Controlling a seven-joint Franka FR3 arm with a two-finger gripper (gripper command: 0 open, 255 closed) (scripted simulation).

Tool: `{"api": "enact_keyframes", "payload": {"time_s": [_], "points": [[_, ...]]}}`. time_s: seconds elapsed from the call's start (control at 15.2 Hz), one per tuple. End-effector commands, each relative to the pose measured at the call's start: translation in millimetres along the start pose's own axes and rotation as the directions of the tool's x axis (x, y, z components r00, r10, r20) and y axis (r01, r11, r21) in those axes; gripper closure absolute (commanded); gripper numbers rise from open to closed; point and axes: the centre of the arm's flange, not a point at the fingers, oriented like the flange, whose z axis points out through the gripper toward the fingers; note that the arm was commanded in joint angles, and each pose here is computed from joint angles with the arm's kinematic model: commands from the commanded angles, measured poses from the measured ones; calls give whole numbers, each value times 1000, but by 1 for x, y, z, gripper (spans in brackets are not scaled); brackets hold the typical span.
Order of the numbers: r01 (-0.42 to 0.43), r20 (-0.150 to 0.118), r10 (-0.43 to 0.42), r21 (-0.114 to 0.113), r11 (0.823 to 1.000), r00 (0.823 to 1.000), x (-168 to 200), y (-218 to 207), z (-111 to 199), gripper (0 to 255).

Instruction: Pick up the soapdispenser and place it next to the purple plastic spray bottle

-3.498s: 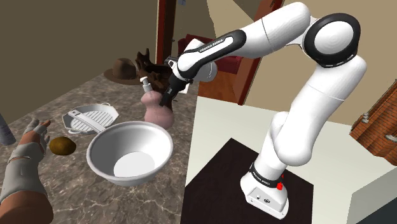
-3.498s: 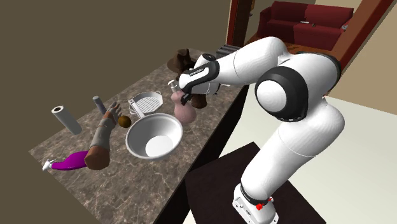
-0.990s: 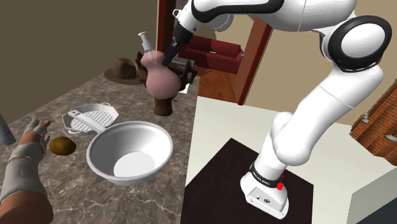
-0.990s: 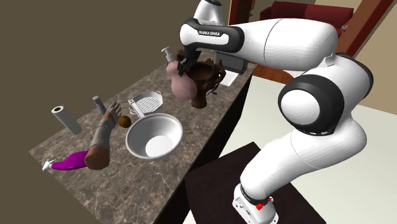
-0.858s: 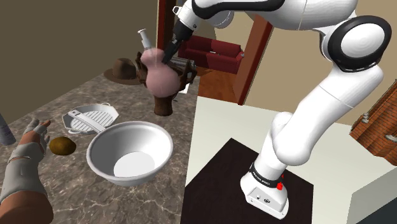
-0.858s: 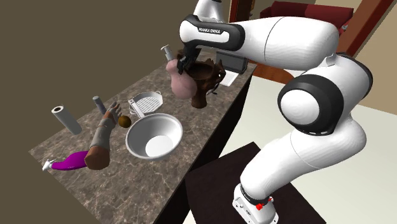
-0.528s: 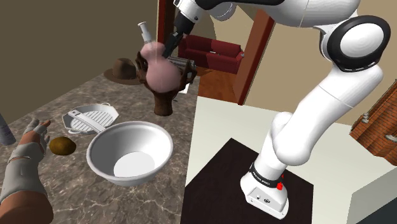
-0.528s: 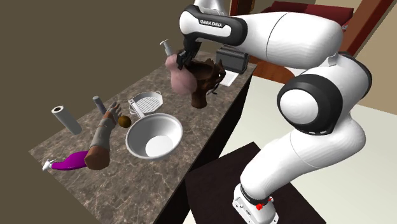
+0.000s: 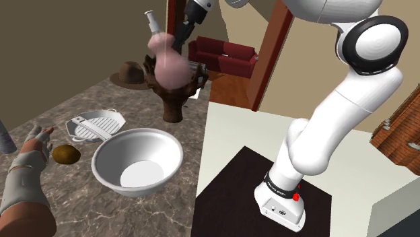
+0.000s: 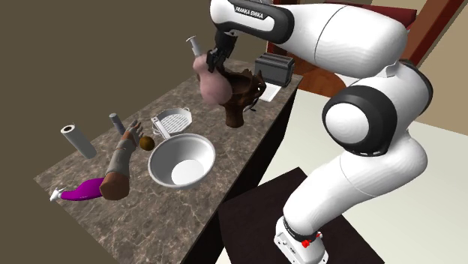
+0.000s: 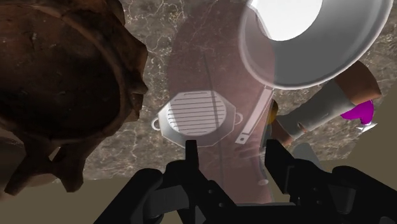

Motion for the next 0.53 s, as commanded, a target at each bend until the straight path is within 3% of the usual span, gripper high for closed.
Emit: {"api": "enact_keyframes", "payload": {"time_s": [0.0, 0.2, 0.46], "points": [[0, -2, 0, 0, 1000, 1000, 3, 0, -12, 255], [0, -2, 0, 0, 1000, 1000, 9, -1, -26, 255], [0, -2, 0, 0, 1000, 1000, 9, -48, -2, 255]]}}
